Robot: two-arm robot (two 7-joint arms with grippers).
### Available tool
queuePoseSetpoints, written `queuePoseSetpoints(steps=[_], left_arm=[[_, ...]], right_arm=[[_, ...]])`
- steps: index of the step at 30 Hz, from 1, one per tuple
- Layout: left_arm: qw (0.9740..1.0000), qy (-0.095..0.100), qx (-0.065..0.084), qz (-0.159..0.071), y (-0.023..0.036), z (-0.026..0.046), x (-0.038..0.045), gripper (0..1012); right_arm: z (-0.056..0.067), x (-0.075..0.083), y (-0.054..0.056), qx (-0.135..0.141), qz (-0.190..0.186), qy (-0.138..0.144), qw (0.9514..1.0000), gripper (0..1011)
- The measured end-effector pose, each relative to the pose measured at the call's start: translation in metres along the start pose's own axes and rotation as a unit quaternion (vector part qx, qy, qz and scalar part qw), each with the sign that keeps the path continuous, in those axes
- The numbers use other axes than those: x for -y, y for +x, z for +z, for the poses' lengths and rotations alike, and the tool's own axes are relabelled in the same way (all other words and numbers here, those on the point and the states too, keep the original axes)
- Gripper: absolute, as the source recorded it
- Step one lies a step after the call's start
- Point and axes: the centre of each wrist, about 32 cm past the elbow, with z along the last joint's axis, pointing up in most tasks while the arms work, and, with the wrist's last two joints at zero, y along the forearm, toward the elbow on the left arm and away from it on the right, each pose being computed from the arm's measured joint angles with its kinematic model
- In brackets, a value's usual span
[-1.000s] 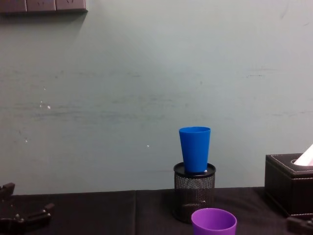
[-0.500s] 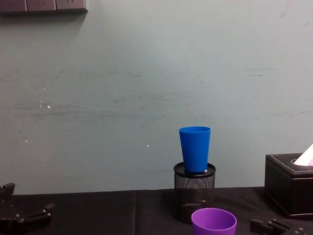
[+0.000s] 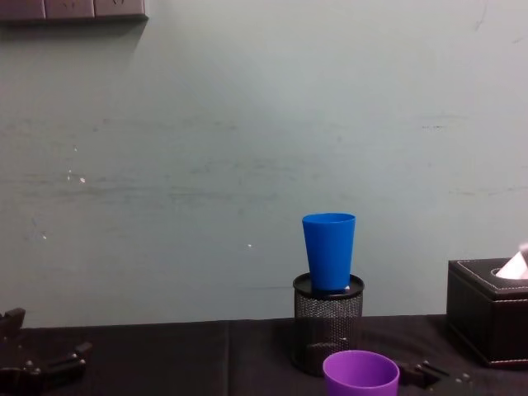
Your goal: Pick up one cup with a gripper and tap it against the other cup.
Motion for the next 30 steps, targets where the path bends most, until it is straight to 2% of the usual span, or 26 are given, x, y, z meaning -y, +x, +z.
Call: queuePoseSetpoints(steps=[11, 28, 30], left_arm=[[1.0, 0.0, 0.0, 0.0, 0.0, 0.0, 0.0, 1000], [1.0, 0.0, 0.0, 0.0, 0.0, 0.0, 0.0, 1000], [1.0, 0.0, 0.0, 0.0, 0.0, 0.0, 0.0, 1000]], right_arm=[[0.001, -0.017, -0.001, -0.002, 0.003, 0.007, 1.0, 1003], [0.0, -0.018, -0.001, -0.002, -0.001, 0.009, 1.0, 1003], [0.0, -0.018, -0.001, -0.002, -0.001, 0.009, 1.0, 958]])
